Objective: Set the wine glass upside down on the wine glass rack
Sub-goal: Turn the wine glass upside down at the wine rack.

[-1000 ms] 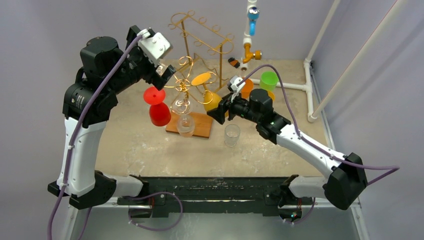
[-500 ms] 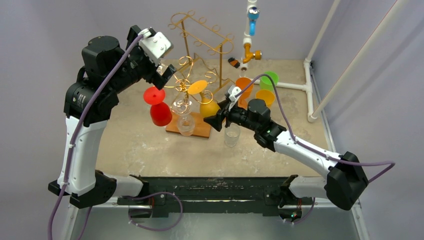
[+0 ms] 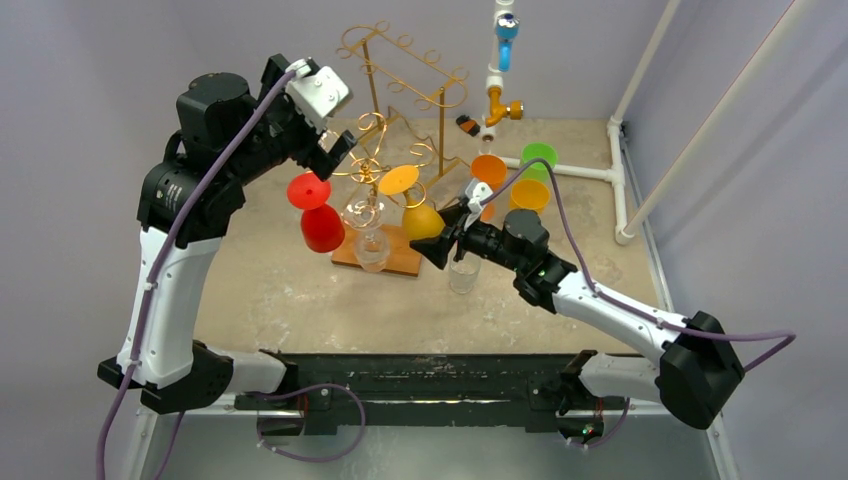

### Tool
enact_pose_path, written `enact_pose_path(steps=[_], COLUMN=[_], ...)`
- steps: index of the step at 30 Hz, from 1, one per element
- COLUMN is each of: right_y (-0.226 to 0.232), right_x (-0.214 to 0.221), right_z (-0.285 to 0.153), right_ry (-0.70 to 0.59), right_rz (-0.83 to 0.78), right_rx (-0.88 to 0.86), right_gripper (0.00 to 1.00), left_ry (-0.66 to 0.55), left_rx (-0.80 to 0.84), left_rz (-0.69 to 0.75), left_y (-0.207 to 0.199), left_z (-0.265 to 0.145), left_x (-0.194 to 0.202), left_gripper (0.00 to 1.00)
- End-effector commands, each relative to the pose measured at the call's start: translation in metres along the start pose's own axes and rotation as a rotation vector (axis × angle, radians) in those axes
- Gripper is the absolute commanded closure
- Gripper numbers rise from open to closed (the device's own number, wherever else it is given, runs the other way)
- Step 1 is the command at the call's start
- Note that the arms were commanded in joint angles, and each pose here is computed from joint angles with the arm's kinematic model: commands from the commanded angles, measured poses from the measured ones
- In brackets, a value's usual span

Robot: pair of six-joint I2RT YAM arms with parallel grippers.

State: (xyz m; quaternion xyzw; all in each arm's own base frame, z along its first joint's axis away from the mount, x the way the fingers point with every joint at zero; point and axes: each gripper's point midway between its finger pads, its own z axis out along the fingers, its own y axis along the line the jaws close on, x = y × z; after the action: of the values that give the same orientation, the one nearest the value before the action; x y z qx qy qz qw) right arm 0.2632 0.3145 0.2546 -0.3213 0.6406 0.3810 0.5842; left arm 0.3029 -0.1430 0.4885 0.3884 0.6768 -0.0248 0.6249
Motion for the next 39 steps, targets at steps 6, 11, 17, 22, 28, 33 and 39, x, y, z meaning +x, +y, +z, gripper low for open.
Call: enact_pose_path(steps=[6,11,17,22,28,33,39], right_y=[0.011,0.016,0.023,0.027,0.026,0.017,0.007], right_x=[-0.025,-0.025,-0.029,-0.026,-0.03,-0.027,-0.01], right_z=[-0.004,-0.005,-0.011,-0.012,-0.016,-0.019,-0.016], right_ry=[-0.111,-0.123,-0.182,-0.192,-0.223,-0.25,-0.238], right_rz=[-0.018,-0.001,0.056,0.078,0.08,0.112,0.162], right_rx=[-0.043,-0.062,-0.086,-0.103,-0.09,-0.034,0.012], right_gripper=[0.79,0.79,0.8,0.81,0.82,0.84,0.47], left_ry=[0.073,0.077,0.075,0.084,0.087,0.096,0.118], left_rx=[-0.069,-0.064,-0.063,-0.064,-0.069,-0.075,-0.089], left_rz=[-0.065,-0.067,-0.065,-0.059,-0.055,-0.052,-0.048], left_y=[0.006,0.005,0.005,0.005,0.006,0.007,0.009], left_z=[-0.005,-0.002,-0.001,-0.001,-0.002,-0.002,-0.001], left_x=[0.016,0.018,0.017,0.019,0.02,0.022,0.028], left_gripper=[0.0,0.0,0.0,0.0,0.0,0.0,0.0])
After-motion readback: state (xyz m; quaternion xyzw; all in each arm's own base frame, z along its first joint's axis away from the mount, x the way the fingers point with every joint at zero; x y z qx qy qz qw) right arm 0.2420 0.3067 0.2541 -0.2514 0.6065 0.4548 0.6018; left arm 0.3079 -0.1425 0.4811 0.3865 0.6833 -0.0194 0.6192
